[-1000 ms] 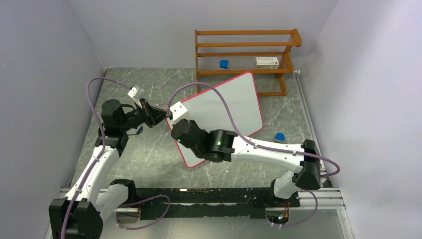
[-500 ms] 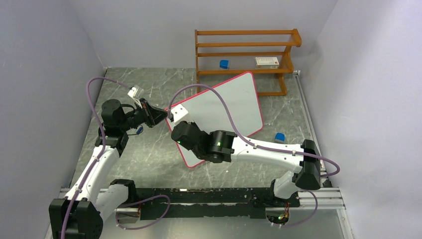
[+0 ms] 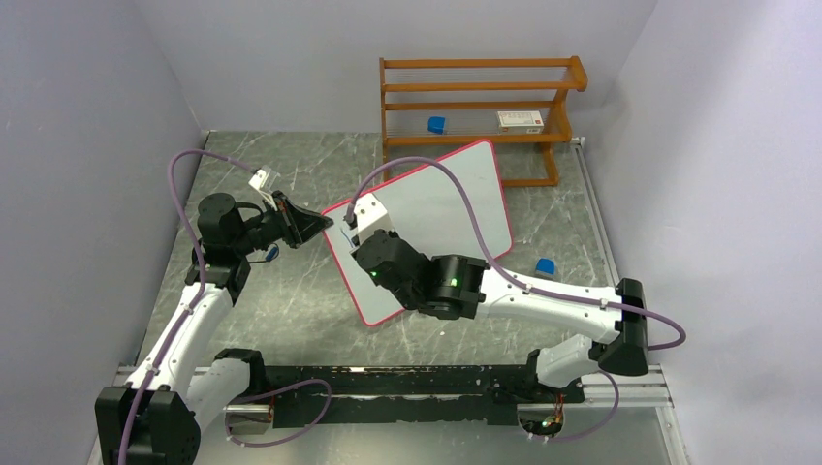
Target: Write a sentence on the whiteboard
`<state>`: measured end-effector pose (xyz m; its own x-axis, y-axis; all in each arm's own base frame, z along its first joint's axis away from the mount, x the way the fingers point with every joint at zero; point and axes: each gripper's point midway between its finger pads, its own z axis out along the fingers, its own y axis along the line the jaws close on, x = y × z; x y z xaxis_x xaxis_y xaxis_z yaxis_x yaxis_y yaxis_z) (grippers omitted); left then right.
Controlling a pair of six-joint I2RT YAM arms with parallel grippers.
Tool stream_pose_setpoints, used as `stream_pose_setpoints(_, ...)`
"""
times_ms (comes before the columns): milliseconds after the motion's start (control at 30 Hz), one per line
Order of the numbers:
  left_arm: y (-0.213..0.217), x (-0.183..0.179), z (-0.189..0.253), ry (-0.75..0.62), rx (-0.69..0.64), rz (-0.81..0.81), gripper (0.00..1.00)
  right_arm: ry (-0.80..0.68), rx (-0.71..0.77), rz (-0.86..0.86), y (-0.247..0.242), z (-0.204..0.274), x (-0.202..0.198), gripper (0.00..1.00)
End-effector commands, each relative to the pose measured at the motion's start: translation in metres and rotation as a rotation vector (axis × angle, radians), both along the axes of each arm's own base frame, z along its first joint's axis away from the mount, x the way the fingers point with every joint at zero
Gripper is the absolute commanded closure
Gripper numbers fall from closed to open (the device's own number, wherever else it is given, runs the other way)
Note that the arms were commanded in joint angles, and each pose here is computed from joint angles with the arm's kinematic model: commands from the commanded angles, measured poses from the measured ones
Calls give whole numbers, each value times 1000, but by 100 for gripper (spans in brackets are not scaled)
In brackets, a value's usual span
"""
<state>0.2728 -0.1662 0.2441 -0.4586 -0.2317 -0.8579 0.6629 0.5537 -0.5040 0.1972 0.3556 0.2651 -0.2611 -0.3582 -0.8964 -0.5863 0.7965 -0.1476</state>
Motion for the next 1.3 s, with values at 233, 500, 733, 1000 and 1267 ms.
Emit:
stream_pose_setpoints(233,2,4,-6,-9,34,6,95,-59,15,-29,11,5,10,100)
stream_pose_setpoints(500,2,3,-6,-10,32,2,95,-68,-6,-44,13,1,14,100)
stream_pose_setpoints(733,2,3,-6,-11,32,1,95,-81,5,-56,13,4,17,100)
stream_pose_setpoints(1000,2,3,-7,-7,31,-1,95,-91,5,-58,15,7,18,100)
stream_pose_setpoints(1267,1,3,-7,-6,28,-5,95,-101,15,-70,15,8,21,100)
